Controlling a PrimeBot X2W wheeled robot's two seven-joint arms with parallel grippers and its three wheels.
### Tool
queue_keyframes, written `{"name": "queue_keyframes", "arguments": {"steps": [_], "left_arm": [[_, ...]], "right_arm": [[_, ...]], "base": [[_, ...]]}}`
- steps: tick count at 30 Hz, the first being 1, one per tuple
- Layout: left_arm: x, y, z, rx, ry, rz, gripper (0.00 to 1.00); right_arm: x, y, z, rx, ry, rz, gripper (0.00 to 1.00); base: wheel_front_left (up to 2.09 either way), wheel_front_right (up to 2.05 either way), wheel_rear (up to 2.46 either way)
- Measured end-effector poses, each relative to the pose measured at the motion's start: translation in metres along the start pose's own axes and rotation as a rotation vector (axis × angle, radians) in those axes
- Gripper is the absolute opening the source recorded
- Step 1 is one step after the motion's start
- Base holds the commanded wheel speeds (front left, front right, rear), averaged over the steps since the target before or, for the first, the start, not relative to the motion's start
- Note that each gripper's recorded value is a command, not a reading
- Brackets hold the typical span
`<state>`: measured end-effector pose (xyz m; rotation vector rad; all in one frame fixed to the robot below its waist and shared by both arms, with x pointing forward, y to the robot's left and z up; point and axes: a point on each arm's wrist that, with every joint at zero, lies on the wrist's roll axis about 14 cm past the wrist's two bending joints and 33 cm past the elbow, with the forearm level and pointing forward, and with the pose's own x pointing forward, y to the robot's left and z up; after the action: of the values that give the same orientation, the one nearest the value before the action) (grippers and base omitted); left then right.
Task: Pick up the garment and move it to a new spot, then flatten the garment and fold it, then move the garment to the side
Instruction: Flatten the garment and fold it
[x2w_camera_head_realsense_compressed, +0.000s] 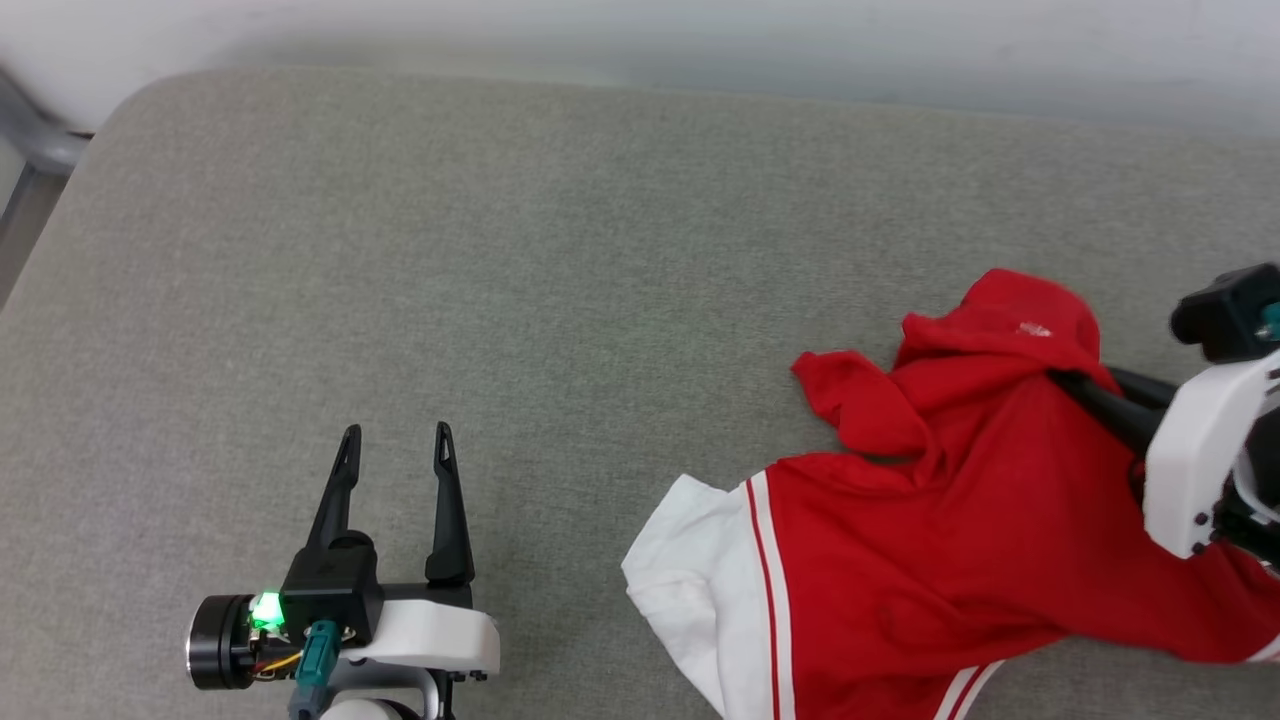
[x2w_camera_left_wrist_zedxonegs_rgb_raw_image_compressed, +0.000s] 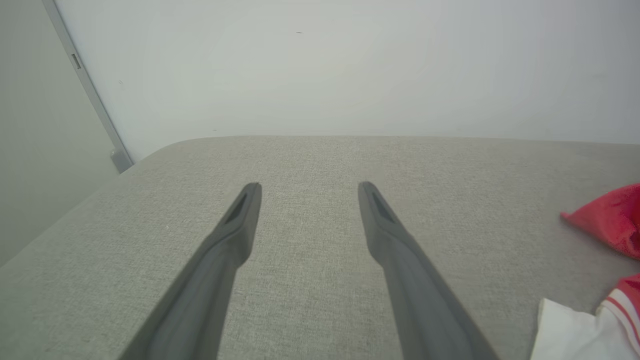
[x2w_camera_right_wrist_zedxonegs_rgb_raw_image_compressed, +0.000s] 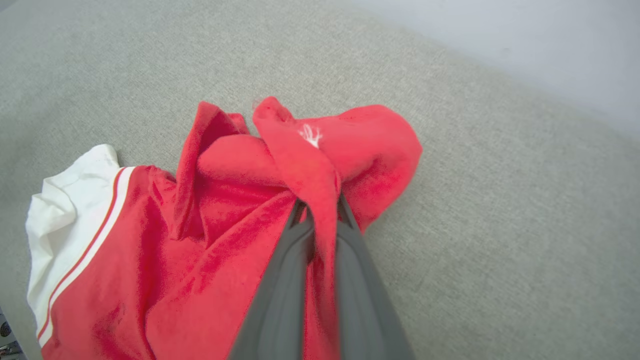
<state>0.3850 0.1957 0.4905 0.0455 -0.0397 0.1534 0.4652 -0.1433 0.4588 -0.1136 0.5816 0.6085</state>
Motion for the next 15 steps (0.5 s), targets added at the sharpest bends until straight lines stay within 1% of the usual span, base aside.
{"name": "queue_keyframes", "arguments": {"steps": [3,7,11,15], "left_arm": [[0.000,-0.004,0.005,-0.006,-0.015,-0.014,1.00],[0.000,-0.008,0.007,-0.011,-0.021,-0.028,1.00],[0.002,-0.009,0.005,-0.011,-0.017,-0.030,1.00],[0.006,-0.010,0.003,-0.013,-0.015,-0.032,1.00]], "right_arm": [[-0.022,0.001,0.027,-0.015,-0.110,-0.003,0.00],[-0.043,-0.002,0.056,-0.070,-0.199,-0.024,0.00],[-0.043,0.002,0.070,-0.120,-0.214,-0.021,0.00],[-0.027,0.008,0.087,-0.169,-0.205,-0.004,0.00]], "base": [[0.00,0.00,0.00],[0.00,0.00,0.00],[0.00,0.00,0.00],[0.00,0.00,0.00]]}}
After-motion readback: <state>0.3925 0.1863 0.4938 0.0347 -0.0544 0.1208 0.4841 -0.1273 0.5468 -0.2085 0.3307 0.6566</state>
